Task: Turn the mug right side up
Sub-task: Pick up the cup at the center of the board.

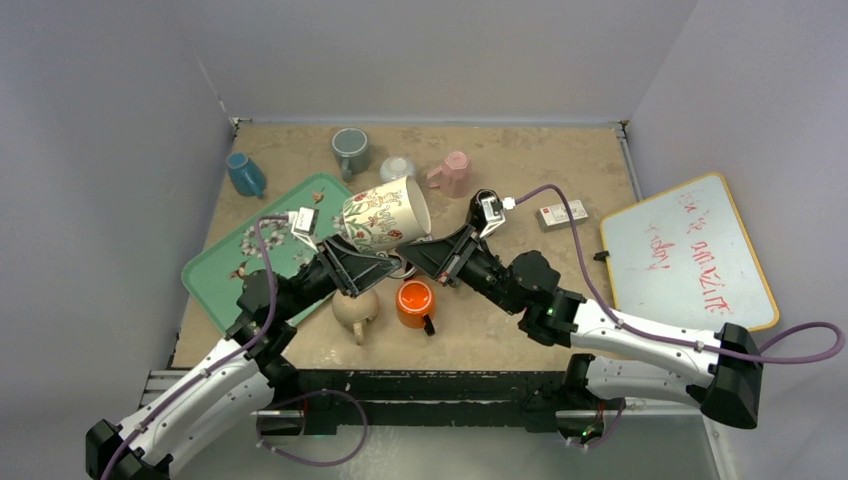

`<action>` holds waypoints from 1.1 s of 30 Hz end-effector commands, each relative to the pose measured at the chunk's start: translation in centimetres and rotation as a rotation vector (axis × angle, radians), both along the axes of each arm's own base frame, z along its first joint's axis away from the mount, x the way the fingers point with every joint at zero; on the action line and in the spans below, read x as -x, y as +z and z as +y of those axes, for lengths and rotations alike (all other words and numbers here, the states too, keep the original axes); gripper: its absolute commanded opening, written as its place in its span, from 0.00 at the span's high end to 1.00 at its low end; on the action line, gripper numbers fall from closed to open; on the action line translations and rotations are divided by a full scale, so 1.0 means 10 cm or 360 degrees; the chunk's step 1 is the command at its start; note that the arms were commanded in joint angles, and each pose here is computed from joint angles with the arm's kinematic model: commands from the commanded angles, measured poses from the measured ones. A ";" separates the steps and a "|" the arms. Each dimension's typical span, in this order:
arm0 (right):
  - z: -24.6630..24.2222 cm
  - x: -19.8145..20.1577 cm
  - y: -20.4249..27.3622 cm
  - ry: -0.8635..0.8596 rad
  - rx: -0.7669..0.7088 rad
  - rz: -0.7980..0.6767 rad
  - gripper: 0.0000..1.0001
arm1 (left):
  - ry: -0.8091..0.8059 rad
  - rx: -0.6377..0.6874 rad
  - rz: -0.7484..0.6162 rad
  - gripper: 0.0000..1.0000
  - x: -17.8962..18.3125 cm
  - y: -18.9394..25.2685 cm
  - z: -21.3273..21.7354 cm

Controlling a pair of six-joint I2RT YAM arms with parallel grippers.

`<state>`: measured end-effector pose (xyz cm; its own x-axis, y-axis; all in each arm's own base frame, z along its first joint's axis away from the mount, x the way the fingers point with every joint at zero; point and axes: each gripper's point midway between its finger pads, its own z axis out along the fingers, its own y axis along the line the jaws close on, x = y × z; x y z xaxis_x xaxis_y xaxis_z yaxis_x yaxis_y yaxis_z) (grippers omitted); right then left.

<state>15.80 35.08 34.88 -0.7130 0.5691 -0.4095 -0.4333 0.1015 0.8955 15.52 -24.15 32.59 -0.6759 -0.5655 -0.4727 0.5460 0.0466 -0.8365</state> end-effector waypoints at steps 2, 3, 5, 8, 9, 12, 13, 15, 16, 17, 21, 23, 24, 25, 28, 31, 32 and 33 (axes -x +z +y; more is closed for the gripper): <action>-0.13 0.26 0.68 0.0159 -0.0355 -0.0161 1.00 | -0.0045 0.0090 -0.0150 0.38 0.08 0.24 0.00; -0.11 0.27 0.64 0.0174 -0.0335 -0.0149 1.00 | -0.0056 0.0083 -0.0149 0.39 0.09 0.23 -0.01; -0.09 0.28 0.61 0.0192 -0.0329 -0.0144 1.00 | -0.0076 0.0085 -0.0164 0.41 0.11 0.24 -0.02; -0.05 0.31 0.56 0.0238 -0.0314 -0.0129 1.00 | -0.0093 0.0116 -0.0191 0.42 0.13 0.29 -0.02; -0.04 0.32 0.53 0.0245 -0.0307 -0.0124 1.00 | -0.0098 0.0132 -0.0199 0.43 0.15 0.31 -0.01; -0.02 0.31 0.42 0.0251 -0.0282 -0.0094 1.00 | -0.0100 0.0181 -0.0208 0.46 0.17 0.36 0.02; -0.02 0.31 0.38 0.0250 -0.0275 -0.0080 1.00 | -0.0104 0.0197 -0.0215 0.47 0.18 0.37 0.03; -0.01 0.30 0.28 0.0252 -0.0257 -0.0047 1.00 | -0.0112 0.0220 -0.0220 0.49 0.20 0.39 0.04; 0.00 0.30 0.23 0.0253 -0.0252 -0.0028 1.00 | -0.0123 0.0230 -0.0223 0.50 0.22 0.39 0.04; 0.00 0.29 0.21 0.0250 -0.0253 -0.0020 1.00 | -0.0128 0.0239 -0.0225 0.50 0.23 0.39 0.05; 0.01 0.29 0.16 0.0248 -0.0249 -0.0007 1.00 | -0.0154 0.0253 -0.0225 0.48 0.27 0.37 0.05; 0.02 0.29 0.15 0.0252 -0.0239 -0.0004 1.00 | -0.0153 0.0250 -0.0208 0.42 0.26 0.35 0.05; 0.03 0.29 0.16 0.0256 -0.0238 -0.0004 1.00 | -0.0150 0.0254 -0.0200 0.41 0.26 0.35 0.06; 0.03 0.29 0.15 0.0257 -0.0231 -0.0002 1.00 | -0.0146 0.0260 -0.0194 0.42 0.26 0.35 0.06; 0.06 0.28 0.10 0.0260 -0.0209 0.0010 1.00 | -0.0115 0.0297 -0.0185 0.51 0.24 0.37 0.09; 0.06 0.28 0.03 0.0259 -0.0193 0.0033 1.00 | -0.0080 0.0322 -0.0185 0.65 0.22 0.40 0.13; 0.06 0.27 0.01 0.0252 -0.0188 0.0037 1.00 | -0.0071 0.0317 -0.0188 0.71 0.22 0.40 0.14; 0.05 0.26 -0.02 0.0244 -0.0182 0.0043 1.00 | -0.0062 0.0307 -0.0184 0.75 0.21 0.38 0.14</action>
<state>14.60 35.78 32.55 -0.7969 0.5135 -0.3182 -0.3585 0.0220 0.9333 14.14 -24.21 32.53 -0.7245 -0.5489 -0.4169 0.5361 -0.0685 -0.8414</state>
